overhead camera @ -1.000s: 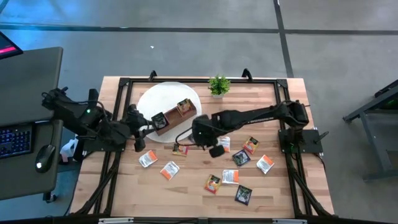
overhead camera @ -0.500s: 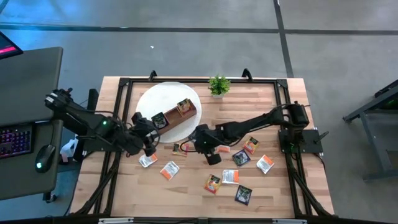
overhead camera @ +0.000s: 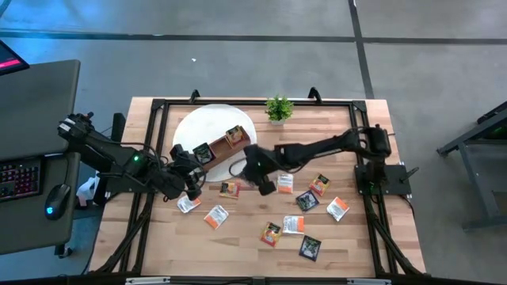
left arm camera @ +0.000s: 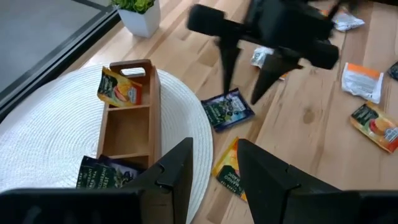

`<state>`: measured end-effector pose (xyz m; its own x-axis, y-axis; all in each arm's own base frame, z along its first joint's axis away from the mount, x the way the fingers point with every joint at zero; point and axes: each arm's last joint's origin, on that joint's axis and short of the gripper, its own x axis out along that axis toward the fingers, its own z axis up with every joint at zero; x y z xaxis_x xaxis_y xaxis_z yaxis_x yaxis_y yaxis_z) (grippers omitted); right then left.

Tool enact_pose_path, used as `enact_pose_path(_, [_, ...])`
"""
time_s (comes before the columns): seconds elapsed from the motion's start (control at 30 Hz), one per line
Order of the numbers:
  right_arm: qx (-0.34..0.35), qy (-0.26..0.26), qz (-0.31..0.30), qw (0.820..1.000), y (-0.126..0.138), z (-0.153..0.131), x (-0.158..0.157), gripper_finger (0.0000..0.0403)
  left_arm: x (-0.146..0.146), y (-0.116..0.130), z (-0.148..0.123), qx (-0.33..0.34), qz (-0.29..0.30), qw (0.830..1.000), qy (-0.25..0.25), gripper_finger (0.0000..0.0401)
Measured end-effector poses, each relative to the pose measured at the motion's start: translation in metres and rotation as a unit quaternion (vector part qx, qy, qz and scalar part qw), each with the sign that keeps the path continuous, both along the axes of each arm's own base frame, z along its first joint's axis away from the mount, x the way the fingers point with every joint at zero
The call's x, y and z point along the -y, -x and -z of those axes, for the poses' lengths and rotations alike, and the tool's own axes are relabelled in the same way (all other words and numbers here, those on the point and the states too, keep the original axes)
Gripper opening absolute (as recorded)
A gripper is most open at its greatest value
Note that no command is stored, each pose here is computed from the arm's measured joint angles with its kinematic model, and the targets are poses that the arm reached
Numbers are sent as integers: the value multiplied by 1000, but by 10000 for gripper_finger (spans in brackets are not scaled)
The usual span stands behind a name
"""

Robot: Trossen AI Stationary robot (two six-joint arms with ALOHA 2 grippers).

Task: Pick & Place Tea
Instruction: Put the purple tea bag into the left section of the wooden organizer

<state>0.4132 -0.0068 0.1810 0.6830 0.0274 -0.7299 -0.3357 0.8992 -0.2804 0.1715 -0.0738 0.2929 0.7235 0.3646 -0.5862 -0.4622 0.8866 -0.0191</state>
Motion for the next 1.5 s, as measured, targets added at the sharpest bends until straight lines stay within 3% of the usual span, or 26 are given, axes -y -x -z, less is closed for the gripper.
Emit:
enact_pose_path(0.13, [2,-29,21,999,-5,13,19,205,0,0,0,-1,3,1000,3,124])
enact_pose_path(0.37, [-33,-26,43,998,-12,57,39,206,0,0,0,-1,3,1000,4,124])
enact_pose_path(0.6, [-58,-10,66,996,-11,70,48,195,0,0,0,-2,4,1000,4,124])
enact_pose_path(0.73, [-89,-23,75,993,-6,73,47,154,0,0,0,-3,5,1000,5,124])
enact_pose_path(0.97, [-153,-77,85,982,5,78,44,46,0,0,0,-3,5,1000,5,124])
enact_pose_path(1.1, [-168,-112,65,977,7,79,35,6,0,0,0,-3,5,1000,5,124])
enact_pose_path(1.5, [-129,-78,16,988,3,58,-4,46,0,0,0,-5,6,1000,6,124])
